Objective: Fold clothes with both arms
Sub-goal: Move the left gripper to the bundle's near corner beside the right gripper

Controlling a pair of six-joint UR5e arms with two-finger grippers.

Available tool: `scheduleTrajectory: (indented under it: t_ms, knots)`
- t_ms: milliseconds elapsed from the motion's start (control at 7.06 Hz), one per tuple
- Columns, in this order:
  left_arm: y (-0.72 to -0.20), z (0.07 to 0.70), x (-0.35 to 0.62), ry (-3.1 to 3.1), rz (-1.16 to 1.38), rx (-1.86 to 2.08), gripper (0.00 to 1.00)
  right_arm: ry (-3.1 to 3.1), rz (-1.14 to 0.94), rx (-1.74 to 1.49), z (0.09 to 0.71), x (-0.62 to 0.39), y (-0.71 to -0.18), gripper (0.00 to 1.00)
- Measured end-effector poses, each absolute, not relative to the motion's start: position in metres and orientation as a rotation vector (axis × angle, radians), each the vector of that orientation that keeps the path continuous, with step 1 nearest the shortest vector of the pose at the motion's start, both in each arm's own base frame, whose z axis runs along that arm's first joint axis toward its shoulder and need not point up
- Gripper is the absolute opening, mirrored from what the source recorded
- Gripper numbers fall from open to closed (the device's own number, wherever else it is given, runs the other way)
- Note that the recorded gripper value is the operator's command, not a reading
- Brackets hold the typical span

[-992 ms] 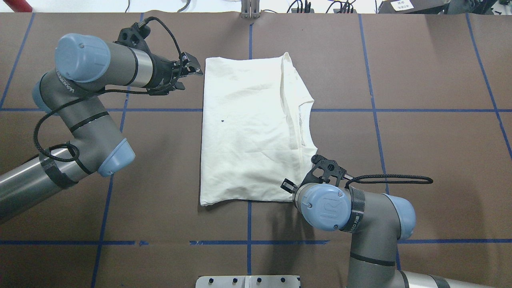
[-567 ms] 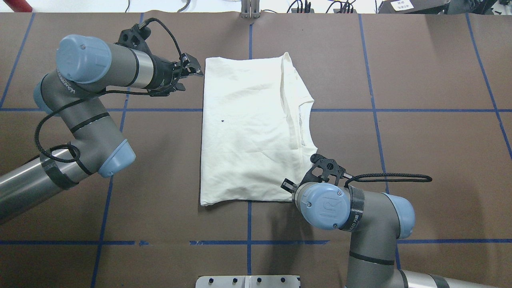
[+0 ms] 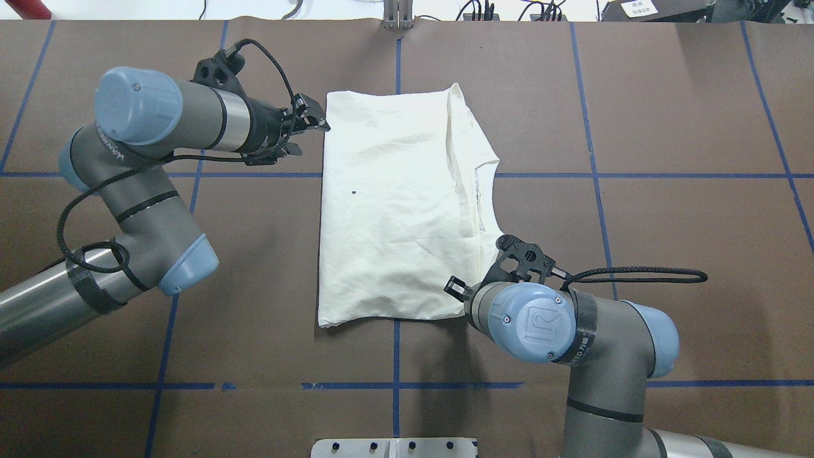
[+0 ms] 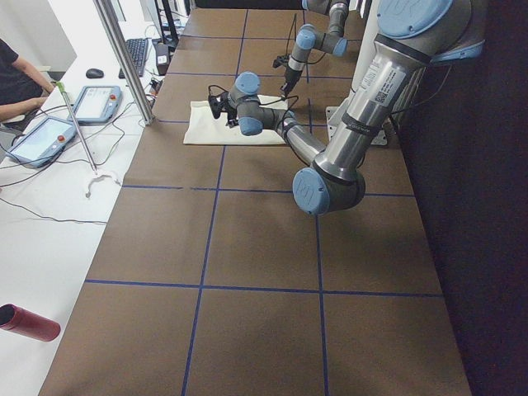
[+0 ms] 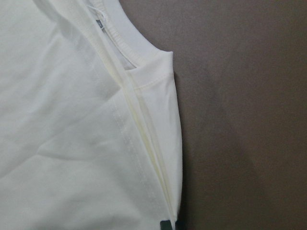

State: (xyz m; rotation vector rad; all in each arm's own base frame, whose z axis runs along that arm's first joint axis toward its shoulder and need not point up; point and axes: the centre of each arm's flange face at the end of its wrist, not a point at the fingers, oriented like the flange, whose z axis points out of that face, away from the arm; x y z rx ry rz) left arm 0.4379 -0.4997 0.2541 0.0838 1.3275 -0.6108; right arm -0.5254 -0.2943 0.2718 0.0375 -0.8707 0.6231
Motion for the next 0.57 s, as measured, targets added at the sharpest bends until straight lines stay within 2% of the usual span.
scheduleTrajectory:
  t_ms: [567]
  knots:
    - [-0.324,0.282,0.515,1.195,-0.685,-0.04,0.72,-0.889,0.601,0.024,0.27,-0.507,-0.276,0.0]
